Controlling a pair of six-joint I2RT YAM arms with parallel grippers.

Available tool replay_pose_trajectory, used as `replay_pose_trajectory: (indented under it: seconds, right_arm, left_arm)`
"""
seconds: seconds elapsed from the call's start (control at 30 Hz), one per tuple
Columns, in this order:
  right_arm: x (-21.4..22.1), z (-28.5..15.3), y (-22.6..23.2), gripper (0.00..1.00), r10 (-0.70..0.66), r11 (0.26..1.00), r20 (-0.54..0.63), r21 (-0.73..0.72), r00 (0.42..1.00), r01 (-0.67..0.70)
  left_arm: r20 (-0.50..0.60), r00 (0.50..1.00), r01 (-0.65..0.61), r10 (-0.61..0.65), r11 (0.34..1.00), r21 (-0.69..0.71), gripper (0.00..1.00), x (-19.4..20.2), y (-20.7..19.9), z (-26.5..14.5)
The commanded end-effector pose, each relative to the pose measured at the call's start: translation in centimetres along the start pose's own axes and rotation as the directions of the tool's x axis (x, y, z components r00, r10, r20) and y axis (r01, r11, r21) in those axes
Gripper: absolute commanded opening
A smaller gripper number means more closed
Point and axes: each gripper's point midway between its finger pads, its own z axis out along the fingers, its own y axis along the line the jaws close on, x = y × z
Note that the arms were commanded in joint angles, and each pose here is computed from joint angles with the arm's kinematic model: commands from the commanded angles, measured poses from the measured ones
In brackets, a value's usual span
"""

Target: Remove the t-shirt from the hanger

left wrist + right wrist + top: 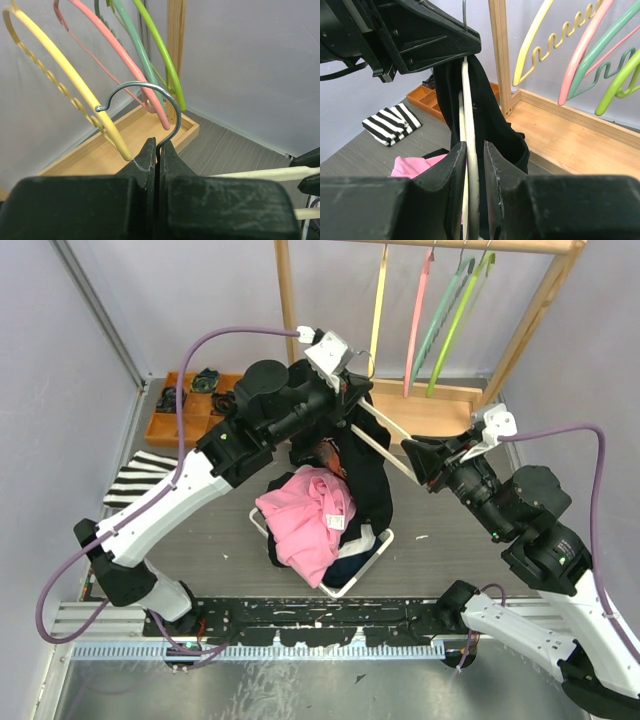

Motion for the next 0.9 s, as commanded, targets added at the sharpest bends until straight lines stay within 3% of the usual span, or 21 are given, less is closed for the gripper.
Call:
replay_pose_trajectory:
  seconds: [0.0,0.2,0.37,0.4,0.5,0.63,0.87]
  right_arm:
    - [-1.1,0.4,0.3,0.27,0.012,1.000,0.023,-0.009,1.000,-0.012]
    - [-1.4,0.1,0.3,0.03,0.018,1.000,0.037,-0.010,0.999,-0.017]
    - [-1.5,-0.3,0.2,0.01,0.028,1.000,0.057,-0.009,0.998,-0.027]
    - [-1.6,-0.4,0.1,0.01,0.033,0.999,0.065,-0.005,0.997,-0.032]
    - [-2.0,-0.8,-0.1,0.01,0.048,0.999,0.096,0.003,0.994,-0.049]
    - [-2.6,-1.6,-0.4,0.01,0.065,0.998,0.143,0.010,0.988,-0.067]
    - [-2.4,-2.4,-0.7,0.01,0.084,0.996,0.174,0.012,0.981,-0.087]
  left_arm:
    - [0.069,0.997,-0.023,0.021,0.999,0.029,0.00,-3.0,-0.8,-0.1]
    - [0.066,0.997,-0.030,0.028,0.999,0.029,0.00,-3.0,-0.9,-0.2]
    - [0.069,0.997,-0.031,0.030,1.000,0.004,0.01,-3.1,-0.4,-0.2]
    - [0.070,0.997,-0.030,0.030,1.000,-0.002,0.05,-3.2,-0.3,-0.2]
    - [0.078,0.996,-0.030,0.032,0.999,-0.027,0.34,-3.5,0.2,-0.3]
    - [0.085,0.995,-0.051,0.056,0.997,-0.060,0.60,-3.9,0.8,-0.8]
    - [0.112,0.990,-0.071,0.082,0.993,-0.095,0.68,-4.3,1.5,-3.9]
